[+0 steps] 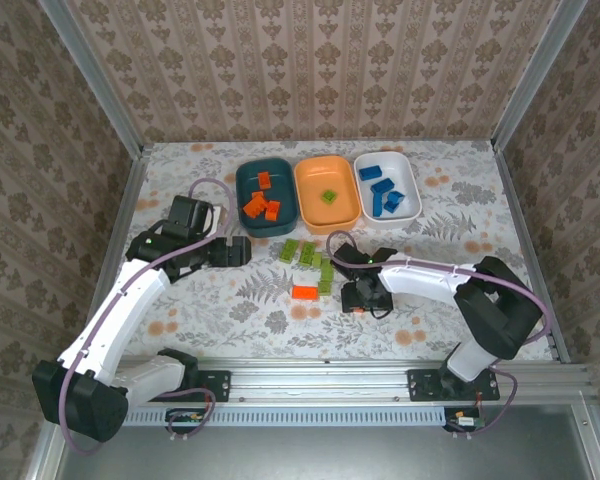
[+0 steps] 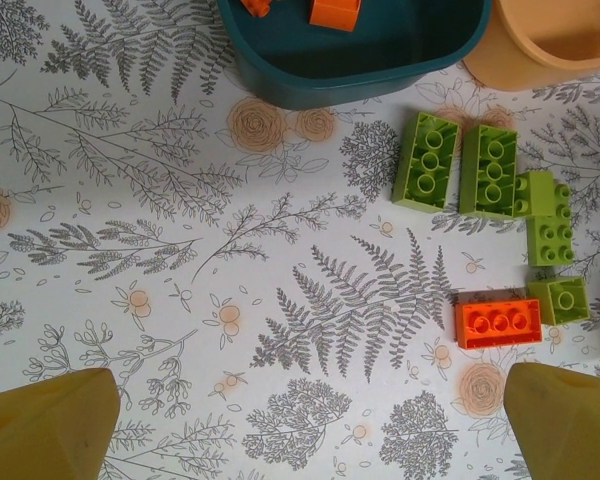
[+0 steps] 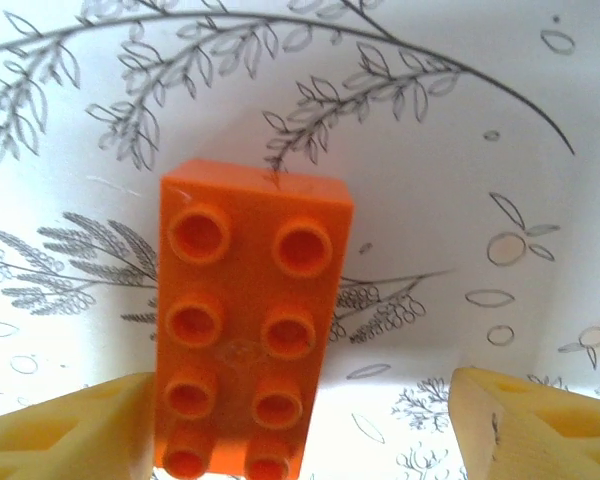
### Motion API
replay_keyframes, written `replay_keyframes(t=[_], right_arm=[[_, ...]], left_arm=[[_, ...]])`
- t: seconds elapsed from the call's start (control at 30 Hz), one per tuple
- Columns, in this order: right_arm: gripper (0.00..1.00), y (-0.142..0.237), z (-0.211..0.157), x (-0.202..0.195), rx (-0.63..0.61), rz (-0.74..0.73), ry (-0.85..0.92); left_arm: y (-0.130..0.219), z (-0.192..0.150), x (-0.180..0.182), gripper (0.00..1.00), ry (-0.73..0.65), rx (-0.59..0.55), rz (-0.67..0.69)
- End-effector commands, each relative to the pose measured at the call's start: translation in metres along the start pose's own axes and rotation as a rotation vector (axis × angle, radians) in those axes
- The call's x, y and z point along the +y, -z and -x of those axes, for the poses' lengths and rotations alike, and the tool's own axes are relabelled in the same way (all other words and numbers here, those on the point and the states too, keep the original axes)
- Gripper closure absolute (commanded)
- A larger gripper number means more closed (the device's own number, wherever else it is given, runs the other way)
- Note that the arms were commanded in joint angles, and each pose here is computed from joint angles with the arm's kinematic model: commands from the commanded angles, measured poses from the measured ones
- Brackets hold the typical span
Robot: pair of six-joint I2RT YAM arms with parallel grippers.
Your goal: Sort the legos into containers by color
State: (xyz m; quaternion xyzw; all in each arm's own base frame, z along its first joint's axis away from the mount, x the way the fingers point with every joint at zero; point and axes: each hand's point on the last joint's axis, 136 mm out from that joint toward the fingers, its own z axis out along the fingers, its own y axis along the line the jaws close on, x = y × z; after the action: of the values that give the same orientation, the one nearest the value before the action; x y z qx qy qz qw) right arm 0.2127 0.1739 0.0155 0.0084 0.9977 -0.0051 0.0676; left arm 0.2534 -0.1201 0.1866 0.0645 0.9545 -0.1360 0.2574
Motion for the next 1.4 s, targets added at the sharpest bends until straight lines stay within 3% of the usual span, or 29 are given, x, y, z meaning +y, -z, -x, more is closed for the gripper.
replay_keyframes(t=[0.0,0.2,0.33,0.53,0.7,0.9,1.07,1.37], right_arm=[[0.34,-0.007,0.008,0.001,0.001,-0.005,0.002],[0.56,-0.007,0.012,0.005,0.0,0.006,0.009],[0.65,-0.005,0.01,0.003,-0.002,0.005,0.011],[0.73,0.02,0.018,0.002,-0.057,0.029,0.009],[0.74,0.057,0.038,0.018,-0.126,0.099,0.038],[0.73,0.114,0.099,0.08,-0.227,0.251,0.146],[0.74,0.129,0.161,0.145,-0.275,0.347,0.241],[0.74,0.089,0.249,0.21,-0.281,0.416,0.299]], left_arm=[[0.0,-0.007,0.002,0.0,0.002,0.013,0.004],[0.0,-0.008,0.003,0.0,0.005,0.011,0.008],[0.0,-0.007,0.003,0.0,0.003,0.01,0.008],[0.002,-0.005,0.002,0.0,0.003,0.003,0.003],[0.004,-0.006,0.0,0.0,0.009,0.0,-0.01],[0.01,-0.01,-0.001,0.0,0.018,-0.008,-0.023],[0.018,-0.017,0.001,0.0,0.031,-0.02,-0.022],[0.012,-0.038,0.009,0.0,0.069,0.016,-0.022]])
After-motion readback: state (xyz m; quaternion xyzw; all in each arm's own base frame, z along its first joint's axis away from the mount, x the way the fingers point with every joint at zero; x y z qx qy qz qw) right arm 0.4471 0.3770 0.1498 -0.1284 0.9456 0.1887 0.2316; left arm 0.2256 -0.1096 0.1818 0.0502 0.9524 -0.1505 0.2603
